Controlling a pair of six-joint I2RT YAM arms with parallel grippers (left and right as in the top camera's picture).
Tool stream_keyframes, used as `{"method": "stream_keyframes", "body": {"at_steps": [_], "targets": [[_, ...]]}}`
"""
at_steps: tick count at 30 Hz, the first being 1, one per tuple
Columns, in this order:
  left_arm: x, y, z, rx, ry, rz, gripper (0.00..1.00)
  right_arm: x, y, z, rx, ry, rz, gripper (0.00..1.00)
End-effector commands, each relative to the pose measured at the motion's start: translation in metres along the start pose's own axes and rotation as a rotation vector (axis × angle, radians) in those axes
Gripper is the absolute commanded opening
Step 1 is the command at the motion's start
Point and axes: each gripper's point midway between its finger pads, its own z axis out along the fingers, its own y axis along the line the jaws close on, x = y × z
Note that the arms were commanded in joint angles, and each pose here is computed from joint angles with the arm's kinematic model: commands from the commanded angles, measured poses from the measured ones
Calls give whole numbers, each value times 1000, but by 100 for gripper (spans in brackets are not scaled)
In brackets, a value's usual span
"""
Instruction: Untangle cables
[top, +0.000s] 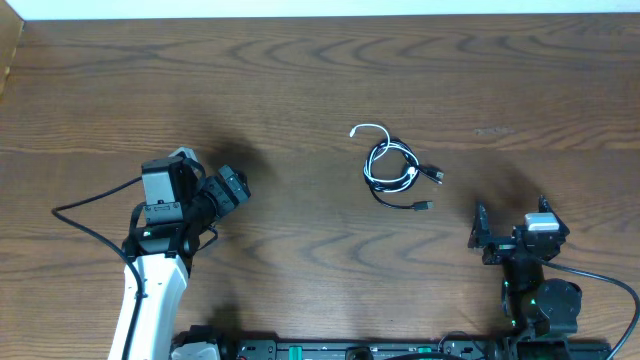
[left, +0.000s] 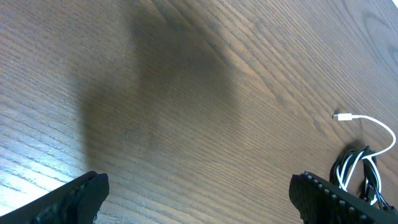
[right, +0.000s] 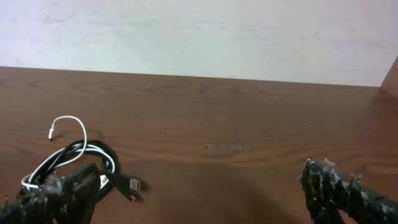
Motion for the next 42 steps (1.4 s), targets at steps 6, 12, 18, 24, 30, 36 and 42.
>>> {"method": "stream_keyframes", "body": {"at_steps": [6,12,18,24,30,36,42], "targets": [[2,-2,0,13,14,-5,98,1,1,0,-5,3,6,99],[2,-12,-3,58,29,88,98,1,1,0,-5,3,6,99],[-8,-22,-18,51,42,89,98,1,1,0,-5,3,6,99],[-28,-40,-43,57,24,108,98,1,1,0,-5,3,6,99],[-37,-48,-62,42,25,124,98,1,1,0,-5,3,6,99],[-43,-38,-77,-52,17,148,98,1,1,0,-5,3,6,99],[-45,-35,-77,-72,7,162,98,1,1,0,-5,3,5,99]]}}
